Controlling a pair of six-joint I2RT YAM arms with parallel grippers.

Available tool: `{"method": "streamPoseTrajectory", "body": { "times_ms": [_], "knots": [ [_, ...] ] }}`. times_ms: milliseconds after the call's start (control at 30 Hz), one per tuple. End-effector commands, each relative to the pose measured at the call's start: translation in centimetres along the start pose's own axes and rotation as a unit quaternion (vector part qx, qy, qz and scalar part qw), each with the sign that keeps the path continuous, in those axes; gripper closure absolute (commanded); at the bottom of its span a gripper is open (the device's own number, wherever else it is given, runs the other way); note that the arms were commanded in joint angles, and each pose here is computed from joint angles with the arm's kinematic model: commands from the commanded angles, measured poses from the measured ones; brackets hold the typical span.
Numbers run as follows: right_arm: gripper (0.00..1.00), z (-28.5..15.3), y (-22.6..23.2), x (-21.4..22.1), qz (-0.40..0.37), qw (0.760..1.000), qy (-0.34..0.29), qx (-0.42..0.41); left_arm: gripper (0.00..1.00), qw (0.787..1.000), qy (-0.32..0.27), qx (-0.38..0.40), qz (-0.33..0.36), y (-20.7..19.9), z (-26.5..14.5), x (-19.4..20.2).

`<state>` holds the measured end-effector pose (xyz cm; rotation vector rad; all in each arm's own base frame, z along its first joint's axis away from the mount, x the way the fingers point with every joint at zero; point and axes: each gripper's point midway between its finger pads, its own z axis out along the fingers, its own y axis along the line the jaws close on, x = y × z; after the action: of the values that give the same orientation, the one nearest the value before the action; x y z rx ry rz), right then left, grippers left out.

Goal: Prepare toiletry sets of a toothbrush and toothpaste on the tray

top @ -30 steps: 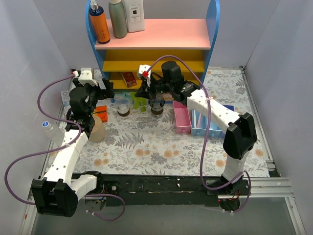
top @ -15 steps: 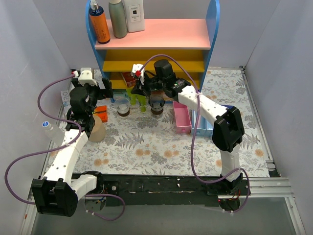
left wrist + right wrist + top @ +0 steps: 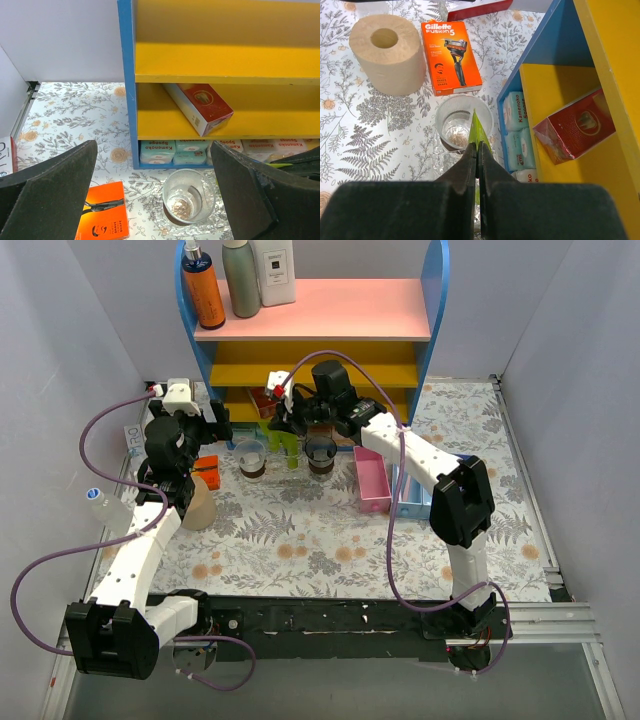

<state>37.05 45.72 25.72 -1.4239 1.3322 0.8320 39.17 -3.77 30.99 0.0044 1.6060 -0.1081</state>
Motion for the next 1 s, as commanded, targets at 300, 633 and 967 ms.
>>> {"method": "streamPoseTrajectory", "body": {
  "times_ms": [300, 633, 967],
  "knots": [
    [0.99, 0.7, -1.0, -1.2, -0.022, 1.0, -0.012, 0.002, 0.02, 1.0, 0.005, 0.005, 0.007, -0.2, -0.1, 0.3],
    [0.99, 1.3, -1.1, -0.4, -0.018, 1.0, -0.007, 0.002, 0.02, 1.0, 0.005, 0.005, 0.009, -0.2, -0.1, 0.3],
    [0.99, 2.2, -1.4, 0.3, -0.012, 1.0, -0.008, -0.001, 0.02, 1.0, 0.008, 0.006, 0.011, -0.2, 0.0, 0.6]
  ]
}}
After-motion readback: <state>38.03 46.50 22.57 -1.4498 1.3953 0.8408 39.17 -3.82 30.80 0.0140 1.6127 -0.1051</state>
